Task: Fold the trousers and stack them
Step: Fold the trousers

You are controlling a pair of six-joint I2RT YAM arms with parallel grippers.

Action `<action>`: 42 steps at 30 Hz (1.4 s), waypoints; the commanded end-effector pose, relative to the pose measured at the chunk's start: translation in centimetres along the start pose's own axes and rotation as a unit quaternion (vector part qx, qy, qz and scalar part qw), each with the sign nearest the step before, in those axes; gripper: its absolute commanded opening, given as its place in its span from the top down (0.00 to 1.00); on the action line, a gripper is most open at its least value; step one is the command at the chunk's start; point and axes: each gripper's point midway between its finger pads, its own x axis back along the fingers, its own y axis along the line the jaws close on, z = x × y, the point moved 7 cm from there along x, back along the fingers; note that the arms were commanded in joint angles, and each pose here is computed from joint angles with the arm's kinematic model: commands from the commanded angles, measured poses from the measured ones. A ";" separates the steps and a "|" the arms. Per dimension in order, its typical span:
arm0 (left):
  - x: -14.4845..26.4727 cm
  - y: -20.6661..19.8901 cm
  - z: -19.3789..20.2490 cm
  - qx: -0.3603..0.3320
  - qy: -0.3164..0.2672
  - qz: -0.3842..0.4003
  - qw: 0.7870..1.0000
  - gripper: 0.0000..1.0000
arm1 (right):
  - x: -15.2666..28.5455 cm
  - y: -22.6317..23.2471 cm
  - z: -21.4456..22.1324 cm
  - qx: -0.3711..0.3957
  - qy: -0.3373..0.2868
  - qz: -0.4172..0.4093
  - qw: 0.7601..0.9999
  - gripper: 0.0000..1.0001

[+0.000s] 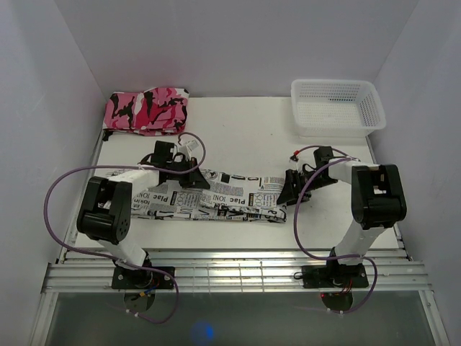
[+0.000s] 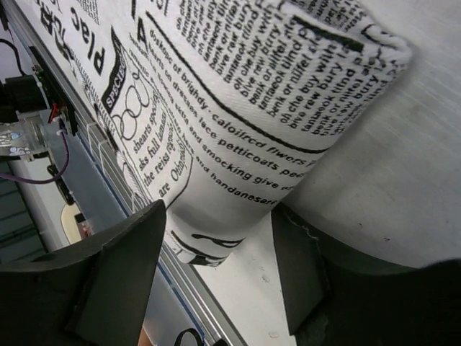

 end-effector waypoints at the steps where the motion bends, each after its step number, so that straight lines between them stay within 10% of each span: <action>1: -0.7 1.0 -0.2 -0.012 0.005 -0.018 1.000 1.00 | -0.7 -2.2 0.9 -0.005 0.019 0.044 0.999 0.34; 10: -1.8 3.0 1.2 0.031 0.038 -0.051 0.997 0.93 | -1.1 -2.8 0.2 -0.010 0.012 0.045 0.999 0.61; 14: -0.7 2.5 0.1 0.014 0.023 -0.077 0.997 0.88 | -1.0 -2.7 0.0 -0.007 0.010 0.043 0.999 0.92; 19: 1.3 2.7 -0.8 0.001 0.003 -0.101 0.995 0.94 | -0.3 -2.7 -0.3 -0.002 -0.001 0.038 0.999 0.92; 20: 1.4 2.8 -0.8 0.001 0.002 -0.103 0.995 0.96 | -0.2 -2.7 -0.4 -0.002 0.002 0.036 0.999 0.92; 22: 1.5 3.0 -0.4 0.005 0.008 -0.106 0.994 0.98 | -0.3 -2.7 -0.2 -0.009 0.010 0.031 0.999 0.46; 24: 1.4 3.0 -0.3 0.006 0.014 -0.096 0.995 0.91 | -0.5 -2.6 0.1 -0.019 0.017 0.019 1.000 0.22; 31: 0.8 3.8 0.5 0.037 0.060 -0.097 0.993 0.55 | -1.6 -3.1 0.0 -0.036 0.029 0.002 0.999 0.39; 37: 3.6 2.7 -1.1 0.009 0.016 -0.104 0.994 0.43 | -2.9 -3.6 0.4 -0.048 0.035 -0.007 0.998 0.28; 41: 7.5 1.5 -3.5 -0.006 -0.044 -0.099 0.994 0.40 | -3.3 -3.6 -0.3 -0.038 0.026 -0.006 0.999 0.63; 42: 8.6 1.3 -3.9 -0.008 -0.059 -0.099 0.993 0.36 | -3.1 -3.5 -0.4 -0.037 0.023 -0.007 0.999 0.85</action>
